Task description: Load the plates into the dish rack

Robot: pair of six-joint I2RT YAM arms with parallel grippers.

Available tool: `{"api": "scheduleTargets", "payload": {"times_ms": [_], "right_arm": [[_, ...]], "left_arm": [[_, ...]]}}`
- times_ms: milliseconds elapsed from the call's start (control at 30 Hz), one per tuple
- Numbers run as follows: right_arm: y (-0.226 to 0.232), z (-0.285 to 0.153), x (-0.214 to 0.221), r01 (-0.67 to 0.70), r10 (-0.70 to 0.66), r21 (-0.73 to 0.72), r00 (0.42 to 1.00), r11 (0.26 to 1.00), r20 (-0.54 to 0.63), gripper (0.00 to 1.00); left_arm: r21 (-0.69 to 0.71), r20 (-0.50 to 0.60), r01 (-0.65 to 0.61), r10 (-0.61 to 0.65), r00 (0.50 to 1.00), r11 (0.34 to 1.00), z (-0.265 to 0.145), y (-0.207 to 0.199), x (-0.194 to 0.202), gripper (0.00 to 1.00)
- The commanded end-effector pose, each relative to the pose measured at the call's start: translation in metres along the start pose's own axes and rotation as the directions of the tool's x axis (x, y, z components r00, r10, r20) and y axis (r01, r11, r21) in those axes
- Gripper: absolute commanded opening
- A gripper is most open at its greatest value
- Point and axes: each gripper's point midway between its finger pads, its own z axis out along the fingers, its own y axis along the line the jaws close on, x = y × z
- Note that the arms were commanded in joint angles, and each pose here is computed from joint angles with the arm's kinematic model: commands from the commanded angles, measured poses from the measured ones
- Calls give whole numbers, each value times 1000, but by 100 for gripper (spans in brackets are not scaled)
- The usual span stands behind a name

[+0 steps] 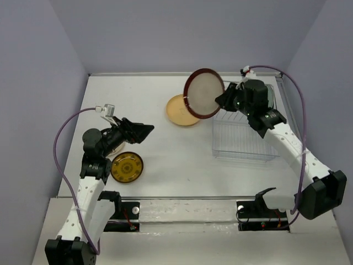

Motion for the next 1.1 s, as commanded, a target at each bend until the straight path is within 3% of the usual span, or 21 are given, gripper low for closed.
{"api": "scheduleTargets", "payload": {"times_ms": [0, 167, 267, 400, 500, 733, 1067], "right_arm": [[-76, -93, -144, -8, -283, 582, 869, 813, 407, 7], [-118, -154, -181, -61, -440, 818, 819, 572, 369, 7], [-127, -167, -195, -67, -478, 862, 809, 502, 341, 7], [-144, -154, -196, 34, -519, 910, 830, 414, 205, 7], [-154, -139, -188, 93, -521, 916, 843, 391, 137, 7], [-170, -107, -169, 161, -494, 896, 866, 414, 73, 7], [-201, -68, -133, 176, -410, 883, 912, 434, 20, 7]], "left_arm": [[92, -75, -27, 34, 997, 995, -5, -18, 27, 99], [173, -109, -46, 65, 992, 984, -7, -37, 34, 99], [190, -124, -39, 63, 990, 981, -7, -39, 37, 99], [214, -138, -24, 55, 989, 977, -8, -42, 40, 99], [222, -135, -28, 59, 989, 975, -9, -44, 39, 99], [221, -139, -20, 51, 989, 975, -8, -43, 40, 99], [199, -137, -9, 37, 990, 980, -6, -36, 39, 99]]}}
